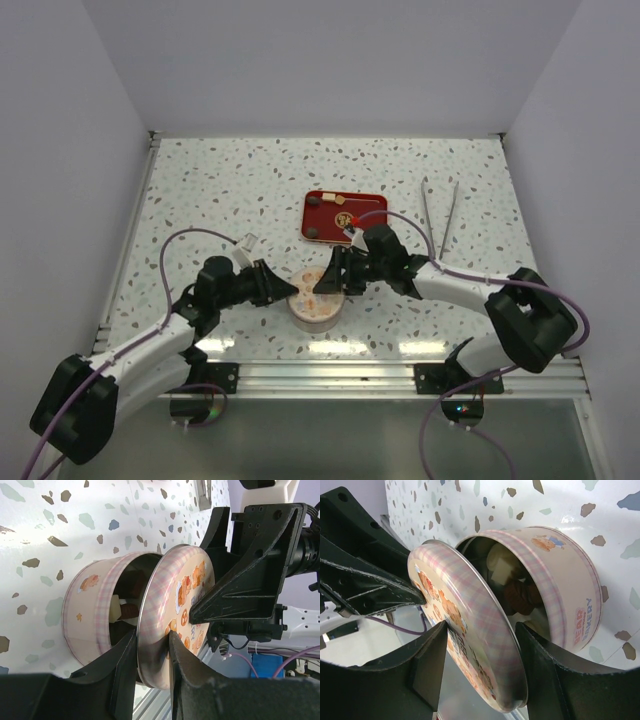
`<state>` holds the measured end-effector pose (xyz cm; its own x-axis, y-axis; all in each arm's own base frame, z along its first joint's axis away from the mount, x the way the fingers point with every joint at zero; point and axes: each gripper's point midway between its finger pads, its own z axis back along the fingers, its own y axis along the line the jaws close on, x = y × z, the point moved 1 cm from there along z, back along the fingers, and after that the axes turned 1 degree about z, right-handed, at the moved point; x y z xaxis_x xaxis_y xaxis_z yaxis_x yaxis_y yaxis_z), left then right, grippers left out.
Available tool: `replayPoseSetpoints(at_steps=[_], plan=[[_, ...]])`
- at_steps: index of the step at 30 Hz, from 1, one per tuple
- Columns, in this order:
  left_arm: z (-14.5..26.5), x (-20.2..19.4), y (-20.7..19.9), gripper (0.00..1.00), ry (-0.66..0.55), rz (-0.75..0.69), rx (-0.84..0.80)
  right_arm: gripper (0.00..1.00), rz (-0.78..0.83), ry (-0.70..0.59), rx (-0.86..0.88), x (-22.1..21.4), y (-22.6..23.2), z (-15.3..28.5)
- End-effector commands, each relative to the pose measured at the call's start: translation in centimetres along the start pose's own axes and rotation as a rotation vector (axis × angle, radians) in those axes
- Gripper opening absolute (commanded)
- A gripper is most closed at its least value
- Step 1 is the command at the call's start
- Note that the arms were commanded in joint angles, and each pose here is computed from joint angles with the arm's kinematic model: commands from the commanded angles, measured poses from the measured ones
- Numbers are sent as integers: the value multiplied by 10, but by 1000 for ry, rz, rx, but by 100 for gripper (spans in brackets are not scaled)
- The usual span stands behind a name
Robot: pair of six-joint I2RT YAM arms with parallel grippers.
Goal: Pack the chocolate
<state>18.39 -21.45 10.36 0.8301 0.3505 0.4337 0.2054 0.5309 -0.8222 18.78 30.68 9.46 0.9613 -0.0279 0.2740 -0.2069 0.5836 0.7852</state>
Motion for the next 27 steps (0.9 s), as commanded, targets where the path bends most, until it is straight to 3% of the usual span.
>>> replayPoseSetpoints(at_steps=[1,27], plan=[[0,10,1,24,-26,-37,45,57,9,13,-32,-2,1,6],[-3,-5,32,21,-20,-32,109,59,17,25,-66,-6,-10,0]])
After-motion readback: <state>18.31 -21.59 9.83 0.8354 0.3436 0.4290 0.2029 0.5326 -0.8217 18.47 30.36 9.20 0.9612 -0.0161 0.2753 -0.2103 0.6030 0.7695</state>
